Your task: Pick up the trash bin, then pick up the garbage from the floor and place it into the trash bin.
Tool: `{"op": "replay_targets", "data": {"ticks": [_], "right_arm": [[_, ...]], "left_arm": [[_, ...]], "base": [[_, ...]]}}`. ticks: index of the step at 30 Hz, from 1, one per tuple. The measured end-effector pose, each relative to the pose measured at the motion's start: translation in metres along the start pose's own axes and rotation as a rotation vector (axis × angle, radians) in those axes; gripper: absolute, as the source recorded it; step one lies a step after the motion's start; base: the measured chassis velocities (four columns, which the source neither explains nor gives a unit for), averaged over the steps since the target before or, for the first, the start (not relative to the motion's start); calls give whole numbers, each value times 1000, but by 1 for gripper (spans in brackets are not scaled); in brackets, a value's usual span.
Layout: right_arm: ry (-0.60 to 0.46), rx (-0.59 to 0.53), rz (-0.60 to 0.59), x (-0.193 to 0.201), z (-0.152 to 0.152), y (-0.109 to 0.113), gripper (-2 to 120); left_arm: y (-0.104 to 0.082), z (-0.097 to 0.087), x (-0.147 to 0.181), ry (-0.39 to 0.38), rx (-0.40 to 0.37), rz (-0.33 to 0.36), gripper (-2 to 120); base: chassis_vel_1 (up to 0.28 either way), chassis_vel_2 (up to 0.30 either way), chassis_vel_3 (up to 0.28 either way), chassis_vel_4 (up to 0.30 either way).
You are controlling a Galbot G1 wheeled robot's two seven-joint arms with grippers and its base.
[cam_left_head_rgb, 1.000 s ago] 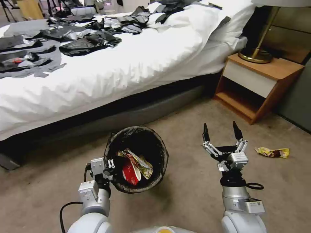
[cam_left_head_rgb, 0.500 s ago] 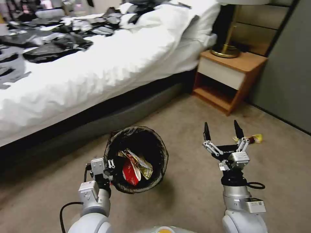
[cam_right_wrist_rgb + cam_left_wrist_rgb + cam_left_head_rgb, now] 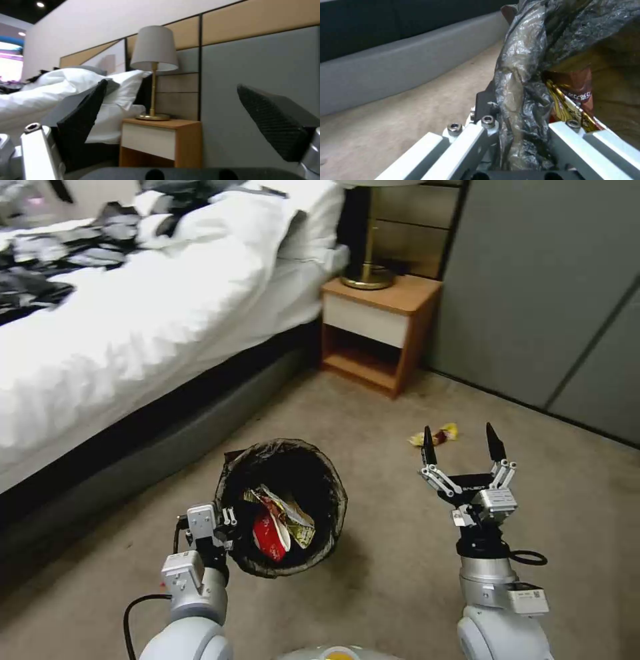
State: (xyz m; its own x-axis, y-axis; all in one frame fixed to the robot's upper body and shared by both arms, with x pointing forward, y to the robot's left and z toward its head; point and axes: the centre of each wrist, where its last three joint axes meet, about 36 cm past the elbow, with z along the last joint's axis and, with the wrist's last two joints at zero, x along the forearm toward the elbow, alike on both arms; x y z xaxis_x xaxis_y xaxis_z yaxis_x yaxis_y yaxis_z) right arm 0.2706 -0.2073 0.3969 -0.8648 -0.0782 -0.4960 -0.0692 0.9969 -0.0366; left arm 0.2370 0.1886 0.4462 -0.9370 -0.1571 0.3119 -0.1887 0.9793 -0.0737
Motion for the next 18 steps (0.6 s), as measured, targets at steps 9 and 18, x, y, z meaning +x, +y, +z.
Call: {"op": "replay_targets", "data": {"ticks": [9,18], "right_arm": [[6,1,-11,2,1,3,95],[14,2,-11,0,-1,4,95]], "left_arm": [[0,1,1,-4,5,3,0],[0,1,1,-5,4,5,0]], "base": [[-74,-70,-66,-73],[0,0,0,0]]}}
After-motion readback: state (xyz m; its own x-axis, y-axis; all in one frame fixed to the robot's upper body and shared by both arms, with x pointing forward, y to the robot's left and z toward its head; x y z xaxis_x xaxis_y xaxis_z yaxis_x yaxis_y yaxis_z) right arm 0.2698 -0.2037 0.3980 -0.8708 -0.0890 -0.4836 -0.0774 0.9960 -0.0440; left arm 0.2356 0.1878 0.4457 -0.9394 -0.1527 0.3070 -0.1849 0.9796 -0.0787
